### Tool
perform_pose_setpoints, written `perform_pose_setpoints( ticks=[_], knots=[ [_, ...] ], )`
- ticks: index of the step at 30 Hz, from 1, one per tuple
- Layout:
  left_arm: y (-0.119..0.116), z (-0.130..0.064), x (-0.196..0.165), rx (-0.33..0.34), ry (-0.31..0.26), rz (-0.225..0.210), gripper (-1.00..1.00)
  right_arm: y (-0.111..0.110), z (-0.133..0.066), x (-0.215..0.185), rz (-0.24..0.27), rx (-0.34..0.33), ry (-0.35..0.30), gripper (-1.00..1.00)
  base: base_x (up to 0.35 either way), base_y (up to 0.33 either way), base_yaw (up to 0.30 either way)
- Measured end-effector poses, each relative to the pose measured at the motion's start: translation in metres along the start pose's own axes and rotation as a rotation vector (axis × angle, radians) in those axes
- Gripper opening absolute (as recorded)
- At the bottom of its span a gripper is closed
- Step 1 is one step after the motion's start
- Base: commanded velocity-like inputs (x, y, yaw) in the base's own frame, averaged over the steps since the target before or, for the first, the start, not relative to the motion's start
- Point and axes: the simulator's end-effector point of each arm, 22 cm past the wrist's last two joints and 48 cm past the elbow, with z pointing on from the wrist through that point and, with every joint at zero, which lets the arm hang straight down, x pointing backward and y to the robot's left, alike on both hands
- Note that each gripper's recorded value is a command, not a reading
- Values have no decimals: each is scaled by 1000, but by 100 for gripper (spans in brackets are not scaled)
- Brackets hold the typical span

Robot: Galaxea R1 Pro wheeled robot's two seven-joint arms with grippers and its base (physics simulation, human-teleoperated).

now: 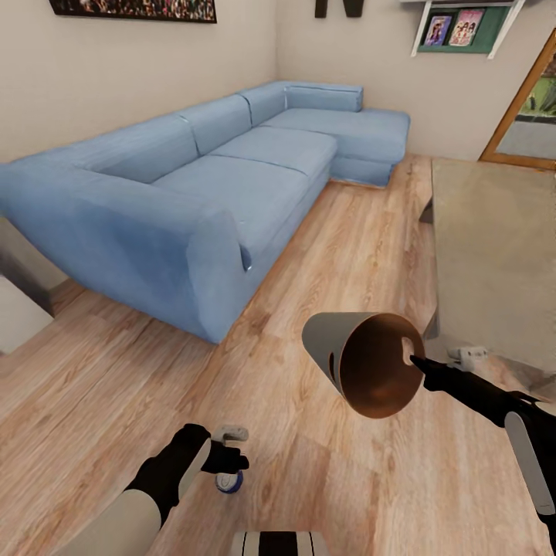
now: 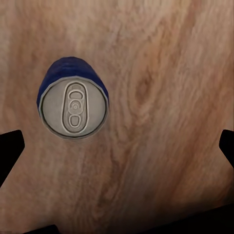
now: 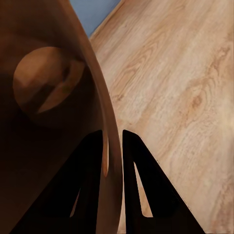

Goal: Put the three can of soda from the living room inside the tash can in the kitchen.

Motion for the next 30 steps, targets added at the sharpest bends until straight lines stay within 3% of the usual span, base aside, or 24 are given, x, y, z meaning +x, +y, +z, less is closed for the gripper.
perform_pose_setpoints(
  ticks=[30],
  knots=[
    [0,-1,-4,10,-20,-2,100,3,1,2,-3,-5,4,-100,-16,13,0]
  ],
)
